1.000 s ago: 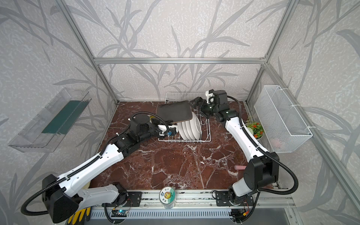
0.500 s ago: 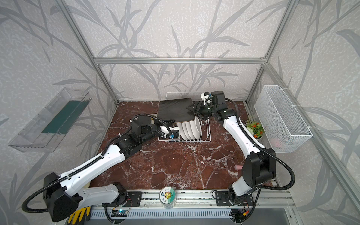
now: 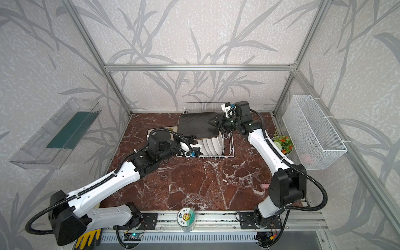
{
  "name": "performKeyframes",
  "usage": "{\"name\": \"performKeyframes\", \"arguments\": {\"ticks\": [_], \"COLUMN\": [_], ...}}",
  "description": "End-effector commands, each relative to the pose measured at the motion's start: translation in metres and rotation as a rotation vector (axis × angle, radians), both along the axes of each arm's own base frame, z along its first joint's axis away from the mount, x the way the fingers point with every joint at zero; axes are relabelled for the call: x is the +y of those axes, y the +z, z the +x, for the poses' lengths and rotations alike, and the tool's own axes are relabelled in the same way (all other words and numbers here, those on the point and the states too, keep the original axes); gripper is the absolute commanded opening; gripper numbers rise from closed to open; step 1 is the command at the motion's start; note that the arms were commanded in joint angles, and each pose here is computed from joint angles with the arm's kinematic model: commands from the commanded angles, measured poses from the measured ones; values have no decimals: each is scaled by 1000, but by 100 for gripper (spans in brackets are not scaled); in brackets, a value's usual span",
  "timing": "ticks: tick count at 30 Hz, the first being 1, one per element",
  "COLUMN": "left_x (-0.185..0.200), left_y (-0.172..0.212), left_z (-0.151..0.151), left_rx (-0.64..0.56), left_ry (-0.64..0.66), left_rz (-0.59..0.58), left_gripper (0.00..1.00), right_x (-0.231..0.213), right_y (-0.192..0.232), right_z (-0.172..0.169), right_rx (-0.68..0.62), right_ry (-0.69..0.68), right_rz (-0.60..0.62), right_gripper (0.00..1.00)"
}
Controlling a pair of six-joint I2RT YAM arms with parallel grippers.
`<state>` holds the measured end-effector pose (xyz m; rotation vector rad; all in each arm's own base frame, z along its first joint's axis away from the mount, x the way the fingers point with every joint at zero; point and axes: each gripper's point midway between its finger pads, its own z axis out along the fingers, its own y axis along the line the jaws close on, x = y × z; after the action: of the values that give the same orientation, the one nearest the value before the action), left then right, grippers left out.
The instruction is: Unload the plates from the dish rack
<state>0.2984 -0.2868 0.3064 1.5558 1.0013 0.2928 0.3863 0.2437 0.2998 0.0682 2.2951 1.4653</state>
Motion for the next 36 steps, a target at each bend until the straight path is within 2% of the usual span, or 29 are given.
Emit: {"name": "performKeyframes", "arguments": {"ticks": [1,4,10,22,30,33,36], "left_x": [-4,-7,-9,-10,-6,-5,-4], "left_y": [73,72,67,71,69,67,65], "left_z": [0,-2,-2,-5,2,6,6], "left_rx": [-216,-217,-220,-212,-229,-276,-264], "left_ry": [-4,-7,-11,-22,23,44,49], "left_rz": [-152,-150,-140,-174,-194,-200,-204], "left_gripper": [0,0,0,0,0,0,8], "right_x": [7,8,11,17,18,18,18], "right_y": [-4,-4,-5,-8,-6,-3,1], "right_z": [-6,-7,-8,-9,-8,-7,-5], "right_rx": [12,12,17,28,27,22,16], "right_ry": [46,51,62,80,72,67,59], "right_rz": [10,13,29,26,38,51,68], "right_gripper": [43,38,34,34,15,8,0]}}
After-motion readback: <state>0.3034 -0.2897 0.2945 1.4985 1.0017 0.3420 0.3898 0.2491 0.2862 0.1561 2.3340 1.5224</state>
